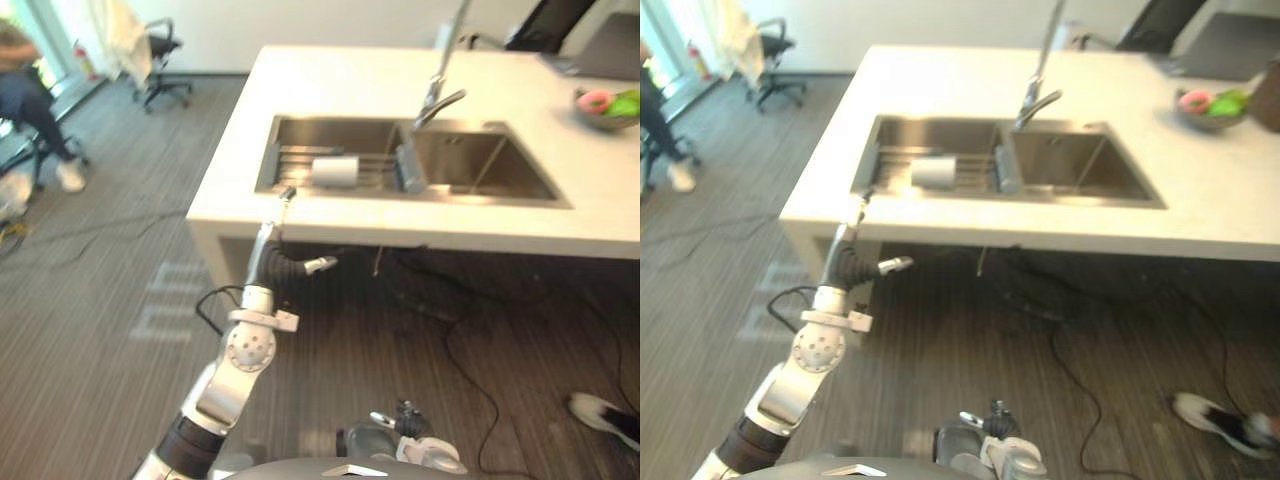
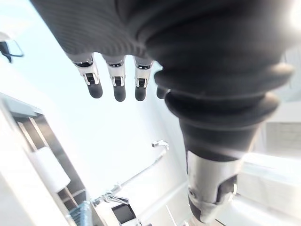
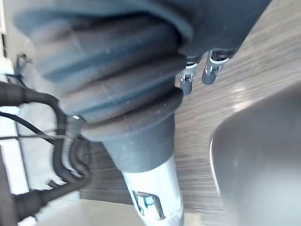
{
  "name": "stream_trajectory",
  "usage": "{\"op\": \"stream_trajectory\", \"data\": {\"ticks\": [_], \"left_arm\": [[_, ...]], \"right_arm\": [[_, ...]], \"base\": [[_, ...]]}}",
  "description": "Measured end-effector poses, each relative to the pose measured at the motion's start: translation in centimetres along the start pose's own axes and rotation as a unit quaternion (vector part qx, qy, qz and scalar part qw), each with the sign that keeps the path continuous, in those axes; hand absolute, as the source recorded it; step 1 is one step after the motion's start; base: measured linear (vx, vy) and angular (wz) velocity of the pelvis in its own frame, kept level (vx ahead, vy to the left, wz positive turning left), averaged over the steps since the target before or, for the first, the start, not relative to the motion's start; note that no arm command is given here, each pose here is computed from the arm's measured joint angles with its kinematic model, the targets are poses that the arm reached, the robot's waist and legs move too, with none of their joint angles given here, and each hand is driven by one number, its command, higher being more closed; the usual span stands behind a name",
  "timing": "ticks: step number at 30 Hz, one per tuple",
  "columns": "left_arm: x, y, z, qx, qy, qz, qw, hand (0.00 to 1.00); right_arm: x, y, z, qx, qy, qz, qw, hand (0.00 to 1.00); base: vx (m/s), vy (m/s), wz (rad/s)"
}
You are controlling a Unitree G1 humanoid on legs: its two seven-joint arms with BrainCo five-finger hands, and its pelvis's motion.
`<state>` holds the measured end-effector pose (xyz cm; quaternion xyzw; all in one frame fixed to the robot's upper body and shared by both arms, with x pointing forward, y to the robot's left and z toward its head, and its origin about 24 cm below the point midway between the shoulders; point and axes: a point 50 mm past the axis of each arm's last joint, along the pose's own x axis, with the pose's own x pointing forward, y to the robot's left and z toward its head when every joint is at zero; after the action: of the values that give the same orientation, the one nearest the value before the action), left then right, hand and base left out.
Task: Walk over to the sink, pick up the cup, carry it to the dishwasher, place the cup inside the dishwasher, then close the dishwasher door
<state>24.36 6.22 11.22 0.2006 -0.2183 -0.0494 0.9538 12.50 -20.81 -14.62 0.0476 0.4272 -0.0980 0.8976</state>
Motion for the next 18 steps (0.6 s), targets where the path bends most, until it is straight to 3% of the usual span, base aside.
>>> {"op": "stream_trajectory", "data": {"ticks": [6,12,18], "left_arm": [[2.0,0.2,1.3,0.022,-0.024,-0.003,0.999,0.0],[0.9,-1.8,1.3,-0.008,-0.007,-0.075,0.997,0.0],[0.8,-3.4,2.6,-0.017,-0.031,-0.119,0.992,0.0]], "right_arm": [[-0.8,0.1,-1.3,0.047,-0.005,-0.021,0.999,0.0],[-0.8,-1.8,-1.1,0.015,0.02,-0.036,0.999,0.0],[-1.5,-2.6,-2.6,0.001,0.051,-0.03,0.998,0.0]], "base": [[0.57,-0.217,0.58],[0.42,-0.283,0.16],[0.25,-0.096,-0.05]]}}
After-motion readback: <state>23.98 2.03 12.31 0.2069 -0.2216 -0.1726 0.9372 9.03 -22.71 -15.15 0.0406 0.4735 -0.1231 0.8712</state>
